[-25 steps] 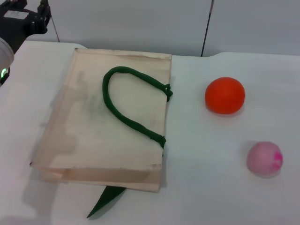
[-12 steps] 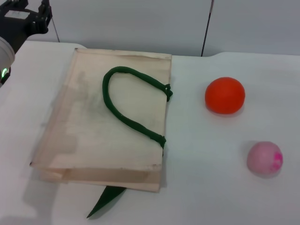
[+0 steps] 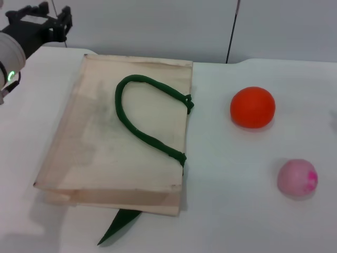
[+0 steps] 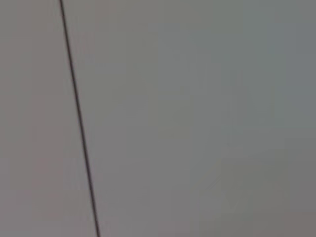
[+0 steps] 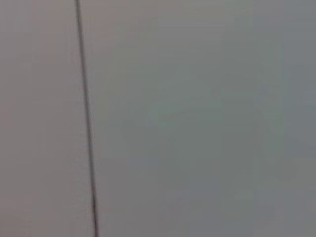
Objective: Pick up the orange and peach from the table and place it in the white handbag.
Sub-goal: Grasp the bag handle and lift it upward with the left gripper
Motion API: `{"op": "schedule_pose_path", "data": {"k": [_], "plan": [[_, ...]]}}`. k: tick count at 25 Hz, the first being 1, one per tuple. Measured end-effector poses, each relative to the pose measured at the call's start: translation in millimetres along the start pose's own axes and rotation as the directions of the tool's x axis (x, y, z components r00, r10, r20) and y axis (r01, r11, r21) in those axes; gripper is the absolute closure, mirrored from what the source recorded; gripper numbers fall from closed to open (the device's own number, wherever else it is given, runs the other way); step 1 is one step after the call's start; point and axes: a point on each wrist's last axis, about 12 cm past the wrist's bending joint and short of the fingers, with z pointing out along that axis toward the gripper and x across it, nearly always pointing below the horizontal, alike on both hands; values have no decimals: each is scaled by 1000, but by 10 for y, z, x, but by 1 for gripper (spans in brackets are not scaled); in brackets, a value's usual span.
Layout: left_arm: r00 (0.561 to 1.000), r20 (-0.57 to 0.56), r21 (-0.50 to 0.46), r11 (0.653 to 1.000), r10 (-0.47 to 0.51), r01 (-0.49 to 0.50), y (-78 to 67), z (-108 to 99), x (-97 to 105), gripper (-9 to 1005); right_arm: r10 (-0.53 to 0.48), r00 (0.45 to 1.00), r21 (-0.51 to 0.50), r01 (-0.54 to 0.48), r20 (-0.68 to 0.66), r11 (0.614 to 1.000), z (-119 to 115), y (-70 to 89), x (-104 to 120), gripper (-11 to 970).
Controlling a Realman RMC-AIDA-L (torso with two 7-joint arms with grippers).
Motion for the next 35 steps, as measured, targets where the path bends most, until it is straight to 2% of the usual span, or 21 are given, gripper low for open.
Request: {"op": "schedule_pose_path", "data": {"k": [9,13,18,20,21,25,29,35], "plan": [[990,-141,95,995,11,3,125,14,-283,547,-128,991,-106,124,-31,987,170,295,3,354],[977,-204,143,989,57,-28,179,26,-487,549,-144,989,-130,139,-38,982,234,354,10,354],[941,-315,231,972,120,-47,181,76,-656,553,-151,988,-150,143,-39,978,272,396,11,354],[933,-339,247,968,123,-38,186,86,-661,554,-151,988,-151,144,-38,978,277,400,6,354],[912,-395,275,962,114,-2,219,115,-659,555,-152,988,-152,144,-37,978,280,402,3,354],[868,-480,295,955,128,22,226,199,-589,558,-150,988,-154,144,-33,978,291,408,-11,354],[830,-540,295,955,142,29,209,282,-502,560,-148,988,-154,142,-32,978,294,409,-15,355],[797,-593,293,953,116,79,195,360,-364,564,-145,989,-154,139,-29,978,297,413,-24,355]]}}
